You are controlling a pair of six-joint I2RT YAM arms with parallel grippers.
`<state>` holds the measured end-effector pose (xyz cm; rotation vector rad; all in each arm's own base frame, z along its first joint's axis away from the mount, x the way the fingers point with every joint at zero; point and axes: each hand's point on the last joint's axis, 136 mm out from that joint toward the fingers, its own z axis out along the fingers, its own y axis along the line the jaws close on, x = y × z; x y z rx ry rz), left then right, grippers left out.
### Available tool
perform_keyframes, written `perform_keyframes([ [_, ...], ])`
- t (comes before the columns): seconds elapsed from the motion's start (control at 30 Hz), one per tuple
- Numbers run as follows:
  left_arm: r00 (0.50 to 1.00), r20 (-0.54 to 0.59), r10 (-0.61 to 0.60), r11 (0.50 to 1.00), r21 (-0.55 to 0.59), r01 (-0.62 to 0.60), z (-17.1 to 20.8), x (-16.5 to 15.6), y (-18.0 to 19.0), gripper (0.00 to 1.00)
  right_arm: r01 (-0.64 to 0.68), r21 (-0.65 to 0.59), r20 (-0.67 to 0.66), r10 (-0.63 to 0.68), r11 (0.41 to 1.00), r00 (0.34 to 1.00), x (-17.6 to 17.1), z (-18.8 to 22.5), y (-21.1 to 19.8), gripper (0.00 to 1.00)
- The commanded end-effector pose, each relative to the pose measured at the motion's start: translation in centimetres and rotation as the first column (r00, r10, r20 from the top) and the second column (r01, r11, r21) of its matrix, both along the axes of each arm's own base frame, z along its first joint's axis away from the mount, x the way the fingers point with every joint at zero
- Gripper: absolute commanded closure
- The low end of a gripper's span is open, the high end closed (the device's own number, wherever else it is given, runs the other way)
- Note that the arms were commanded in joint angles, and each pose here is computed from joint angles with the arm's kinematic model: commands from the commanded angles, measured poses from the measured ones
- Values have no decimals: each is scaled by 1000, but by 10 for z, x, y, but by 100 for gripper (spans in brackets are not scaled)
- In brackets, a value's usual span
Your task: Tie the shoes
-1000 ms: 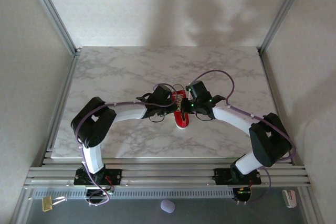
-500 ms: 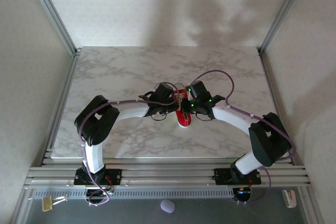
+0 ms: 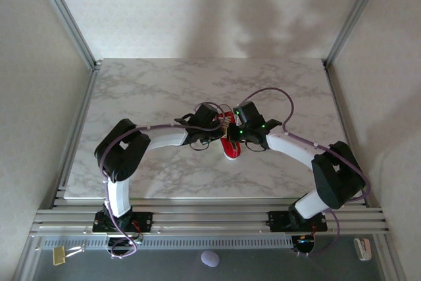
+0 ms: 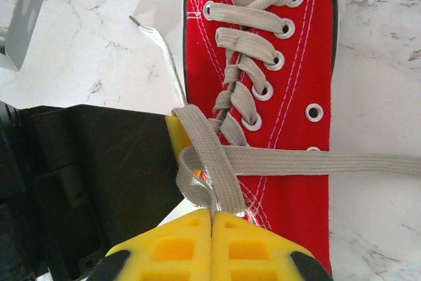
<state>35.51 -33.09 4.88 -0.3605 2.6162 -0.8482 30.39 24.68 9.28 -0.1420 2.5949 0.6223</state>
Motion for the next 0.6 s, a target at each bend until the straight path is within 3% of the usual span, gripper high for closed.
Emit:
perform_keyframes([
  [0.0,996,82,27,1000,-15,-26,33,16,5,100,12,-28,17,-12,1000,1000,-1,3,-5,100],
  [0.3,985,166,36,995,-103,-19,56,12,11,100,55,-71,34,-53,996,998,0,3,-17,100],
  [0.57,977,212,-23,982,-178,62,65,1,7,100,96,-129,33,-92,987,995,2,1,-29,100],
])
